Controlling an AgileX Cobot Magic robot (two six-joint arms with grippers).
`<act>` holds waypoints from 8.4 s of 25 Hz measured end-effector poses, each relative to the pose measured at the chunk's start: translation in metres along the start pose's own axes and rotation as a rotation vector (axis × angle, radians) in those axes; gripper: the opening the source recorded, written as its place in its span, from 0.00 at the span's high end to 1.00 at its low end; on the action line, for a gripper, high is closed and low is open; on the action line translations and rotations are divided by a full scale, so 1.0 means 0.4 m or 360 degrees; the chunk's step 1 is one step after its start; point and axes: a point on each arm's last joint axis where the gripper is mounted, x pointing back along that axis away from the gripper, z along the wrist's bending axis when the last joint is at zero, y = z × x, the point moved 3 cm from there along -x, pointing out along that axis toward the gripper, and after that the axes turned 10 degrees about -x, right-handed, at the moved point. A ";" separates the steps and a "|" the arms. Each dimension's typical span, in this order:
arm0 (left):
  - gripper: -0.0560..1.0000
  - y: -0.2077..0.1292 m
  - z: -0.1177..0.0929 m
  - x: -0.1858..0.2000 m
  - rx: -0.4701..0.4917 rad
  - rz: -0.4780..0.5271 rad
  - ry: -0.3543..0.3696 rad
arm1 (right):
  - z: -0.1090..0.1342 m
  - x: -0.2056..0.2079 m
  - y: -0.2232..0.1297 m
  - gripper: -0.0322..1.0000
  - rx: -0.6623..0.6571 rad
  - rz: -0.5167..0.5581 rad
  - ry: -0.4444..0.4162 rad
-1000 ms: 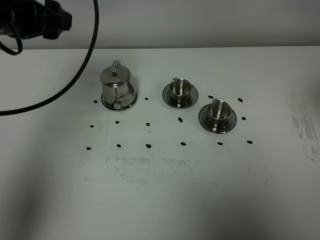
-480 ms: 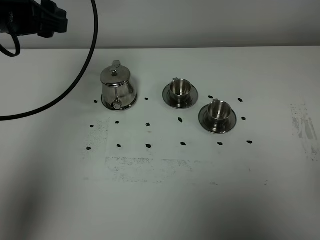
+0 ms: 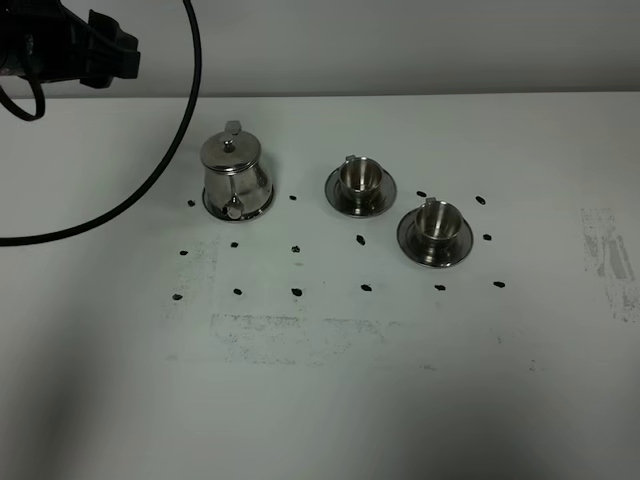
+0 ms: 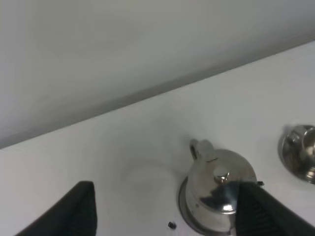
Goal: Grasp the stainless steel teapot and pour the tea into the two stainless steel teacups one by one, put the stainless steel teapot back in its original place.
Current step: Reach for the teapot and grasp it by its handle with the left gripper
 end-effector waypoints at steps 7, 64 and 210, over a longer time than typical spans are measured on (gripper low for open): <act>0.40 -0.001 -0.001 0.000 -0.0006 0.0004 -0.0003 | -0.015 -0.035 -0.035 0.63 -0.0018 0.0092 -0.0051; 0.41 0.049 -0.086 -0.495 0.0013 0.0192 -0.0228 | -0.042 -0.043 -0.072 0.64 -0.0020 0.0242 -0.0178; 0.41 -0.172 -0.022 -0.217 -0.0489 0.0820 -0.0604 | -0.042 -0.043 -0.072 0.66 -0.0022 0.0243 -0.0178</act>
